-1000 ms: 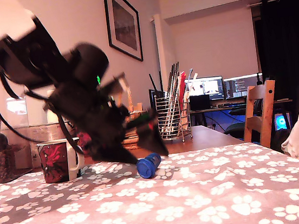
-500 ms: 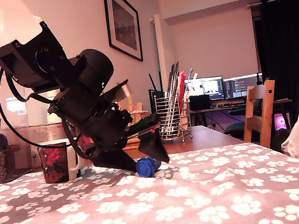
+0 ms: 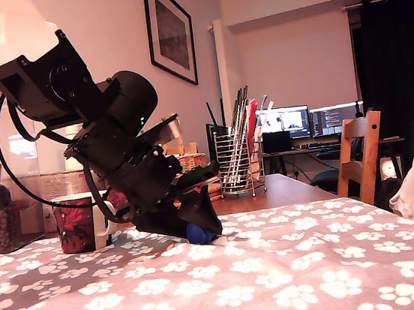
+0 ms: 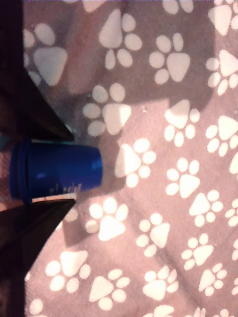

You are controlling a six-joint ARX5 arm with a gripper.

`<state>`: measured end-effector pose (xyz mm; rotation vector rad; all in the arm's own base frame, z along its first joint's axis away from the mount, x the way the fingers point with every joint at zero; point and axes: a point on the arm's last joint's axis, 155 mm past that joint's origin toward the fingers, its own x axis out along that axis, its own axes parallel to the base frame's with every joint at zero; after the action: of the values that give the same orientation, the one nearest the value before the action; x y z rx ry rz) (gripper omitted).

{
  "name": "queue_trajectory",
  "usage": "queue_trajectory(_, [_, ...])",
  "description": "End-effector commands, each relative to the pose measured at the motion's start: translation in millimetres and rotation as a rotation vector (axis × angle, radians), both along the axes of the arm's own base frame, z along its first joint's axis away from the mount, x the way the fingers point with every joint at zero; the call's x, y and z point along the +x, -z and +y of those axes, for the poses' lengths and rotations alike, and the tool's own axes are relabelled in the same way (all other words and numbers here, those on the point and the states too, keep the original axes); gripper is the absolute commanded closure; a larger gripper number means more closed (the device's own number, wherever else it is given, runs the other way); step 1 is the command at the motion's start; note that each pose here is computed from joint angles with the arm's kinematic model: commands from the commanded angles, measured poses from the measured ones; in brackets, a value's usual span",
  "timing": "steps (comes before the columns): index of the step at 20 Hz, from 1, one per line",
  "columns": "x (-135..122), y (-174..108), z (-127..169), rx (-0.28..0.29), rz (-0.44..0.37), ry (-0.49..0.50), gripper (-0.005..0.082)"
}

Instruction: Pick up the coffee capsules on the table and drop them inside the coffee cup

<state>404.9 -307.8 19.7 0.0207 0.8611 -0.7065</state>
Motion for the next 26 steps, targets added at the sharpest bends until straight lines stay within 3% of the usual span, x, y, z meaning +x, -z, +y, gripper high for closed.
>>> queue_trajectory(1, [-2,10,-4,0.009,0.014,0.011,0.0624])
queue_trajectory(6, [7,-6,-11,-0.017,-0.015,0.016,0.0624])
queue_trajectory(12, [11,-50,-13,-0.056,-0.072,0.045,0.0624])
queue_trajectory(19, [7,-97,18,-0.036,-0.101,0.016,0.0624])
queue_trajectory(21, [8,-105,29,-0.009,-0.127,0.012,0.0624])
queue_trajectory(26, [16,-121,60,-0.004,-0.168,-0.051,0.0624])
